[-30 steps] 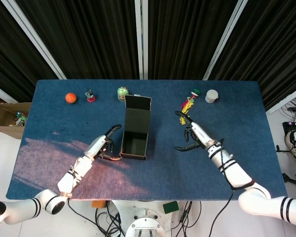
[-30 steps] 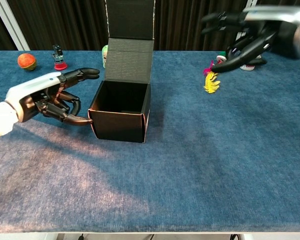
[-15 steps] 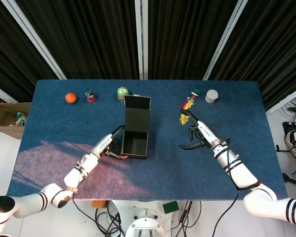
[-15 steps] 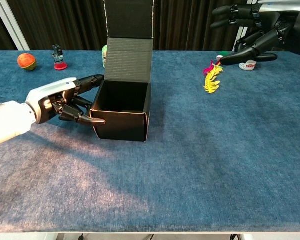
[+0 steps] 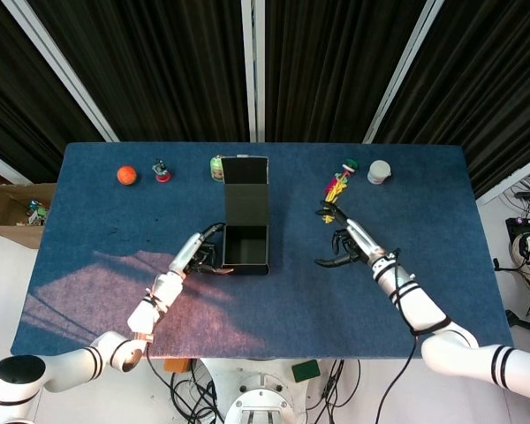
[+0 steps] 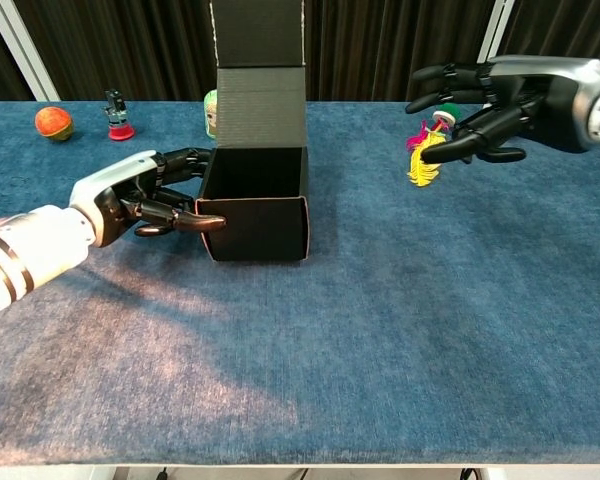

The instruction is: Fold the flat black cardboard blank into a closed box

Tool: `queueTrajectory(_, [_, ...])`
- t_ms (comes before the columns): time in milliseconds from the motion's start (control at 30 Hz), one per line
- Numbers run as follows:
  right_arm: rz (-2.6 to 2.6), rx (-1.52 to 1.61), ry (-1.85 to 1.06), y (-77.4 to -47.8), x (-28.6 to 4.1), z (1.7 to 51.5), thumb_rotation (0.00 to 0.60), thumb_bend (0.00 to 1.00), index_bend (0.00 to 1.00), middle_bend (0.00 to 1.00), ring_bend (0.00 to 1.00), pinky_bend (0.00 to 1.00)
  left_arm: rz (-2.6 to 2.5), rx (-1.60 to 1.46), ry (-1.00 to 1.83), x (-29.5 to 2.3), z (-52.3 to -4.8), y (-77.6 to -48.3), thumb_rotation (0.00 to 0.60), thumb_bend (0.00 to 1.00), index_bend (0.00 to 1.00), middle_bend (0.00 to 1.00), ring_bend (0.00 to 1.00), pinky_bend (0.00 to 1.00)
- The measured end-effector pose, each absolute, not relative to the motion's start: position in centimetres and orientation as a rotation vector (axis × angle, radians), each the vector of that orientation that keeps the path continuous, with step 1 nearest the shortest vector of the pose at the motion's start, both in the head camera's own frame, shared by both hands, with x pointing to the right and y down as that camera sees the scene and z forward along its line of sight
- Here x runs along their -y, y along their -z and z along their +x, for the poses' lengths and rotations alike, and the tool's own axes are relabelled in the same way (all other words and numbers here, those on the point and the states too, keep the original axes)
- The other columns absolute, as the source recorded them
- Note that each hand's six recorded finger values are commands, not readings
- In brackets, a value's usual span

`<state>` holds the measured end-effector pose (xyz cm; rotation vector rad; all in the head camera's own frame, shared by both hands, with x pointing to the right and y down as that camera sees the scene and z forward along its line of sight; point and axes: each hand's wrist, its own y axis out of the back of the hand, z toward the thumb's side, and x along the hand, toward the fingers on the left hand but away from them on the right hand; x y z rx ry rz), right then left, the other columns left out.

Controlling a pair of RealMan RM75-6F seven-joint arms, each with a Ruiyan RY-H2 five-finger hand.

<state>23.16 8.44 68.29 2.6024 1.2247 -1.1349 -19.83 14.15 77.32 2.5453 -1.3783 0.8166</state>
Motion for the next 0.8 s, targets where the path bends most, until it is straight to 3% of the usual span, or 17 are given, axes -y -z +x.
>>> queueTrajectory(433, [2.478, -1.213, 1.218, -72.0, -3.4, 15.7, 0.6, 0.07, 0.02, 0.21, 0.68, 1.0, 2.649, 1.33, -0.713, -15.5, -19.1, -74.3, 0.6, 0.1, 0.58, 0.52, 0.73, 1.0])
queueTrajectory(800, [2.539, -1.151, 0.912, -67.5, -3.4, 6.9, 0.6, 0.0, 0.06, 0.25, 0.7, 1.0, 2.684, 1.321, -0.827, -14.8, -19.0, -75.2, 0.6, 0.1, 0.57, 0.51, 0.73, 1.0])
